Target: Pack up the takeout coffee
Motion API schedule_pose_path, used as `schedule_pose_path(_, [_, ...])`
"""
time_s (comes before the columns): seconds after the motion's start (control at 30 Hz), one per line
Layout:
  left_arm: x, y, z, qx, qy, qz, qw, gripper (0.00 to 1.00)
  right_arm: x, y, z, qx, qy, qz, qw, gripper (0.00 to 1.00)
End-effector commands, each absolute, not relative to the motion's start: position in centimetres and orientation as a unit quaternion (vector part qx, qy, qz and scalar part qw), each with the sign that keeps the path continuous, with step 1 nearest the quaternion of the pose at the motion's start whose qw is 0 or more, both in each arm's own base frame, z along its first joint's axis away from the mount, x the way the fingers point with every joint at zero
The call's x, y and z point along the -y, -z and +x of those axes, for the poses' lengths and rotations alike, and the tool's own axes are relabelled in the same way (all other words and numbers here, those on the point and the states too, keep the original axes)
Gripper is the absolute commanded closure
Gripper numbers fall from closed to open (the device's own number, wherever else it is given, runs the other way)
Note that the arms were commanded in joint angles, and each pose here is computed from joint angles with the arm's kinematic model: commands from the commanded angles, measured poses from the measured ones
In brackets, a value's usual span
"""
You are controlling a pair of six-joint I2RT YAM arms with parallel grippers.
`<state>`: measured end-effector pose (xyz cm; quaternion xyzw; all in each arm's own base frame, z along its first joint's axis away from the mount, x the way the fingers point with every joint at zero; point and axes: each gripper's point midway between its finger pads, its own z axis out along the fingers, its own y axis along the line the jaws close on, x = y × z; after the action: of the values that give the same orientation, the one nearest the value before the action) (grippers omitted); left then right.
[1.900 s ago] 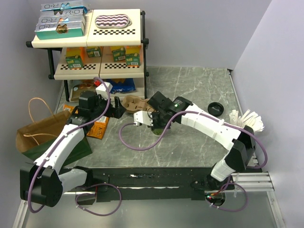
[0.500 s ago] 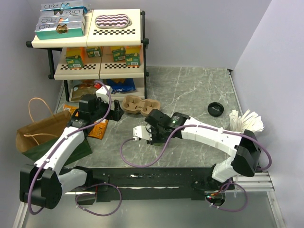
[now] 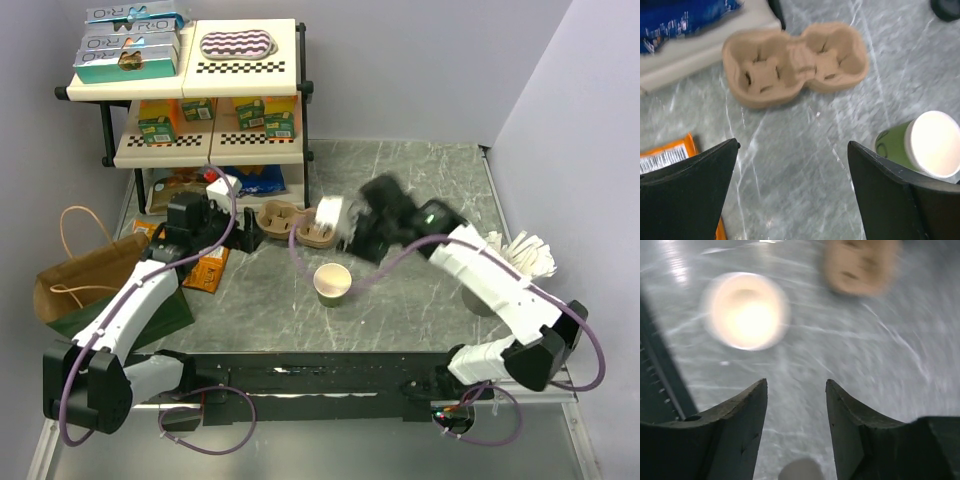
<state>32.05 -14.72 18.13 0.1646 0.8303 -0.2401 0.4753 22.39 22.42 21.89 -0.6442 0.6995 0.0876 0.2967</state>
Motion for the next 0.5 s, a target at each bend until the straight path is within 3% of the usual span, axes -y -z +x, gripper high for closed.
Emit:
schedule_pose_path(0.0, [16.0,-22.5,33.5,-0.8,0.264,0.183,0.507,0.03,-16.7,-23.4,29.8,-0.806,-0.013,-0.512,0.297,0.44])
schedule_pose_path(0.1, [15.9,-23.1,34.3,-0.797,0.257,0.179,0.517,0.03,-11.4,-22.0,33.7,-0.859,0.031,-0.433,0.27,0.46])
schedule_pose_path(0.23, [16.1,-23.2,34.9,-0.792,0.258,0.178,0.524,0.03,-5.8,-18.9,35.4,-0.899,0.069,-0.377,0.214,0.52])
schedule_pose_path(0.47, [16.4,-23.3,35.1,-0.785,0.261,0.191,0.528,0.03,-1.0,-13.0,34.2,-0.896,0.086,-0.427,0.085,0.64])
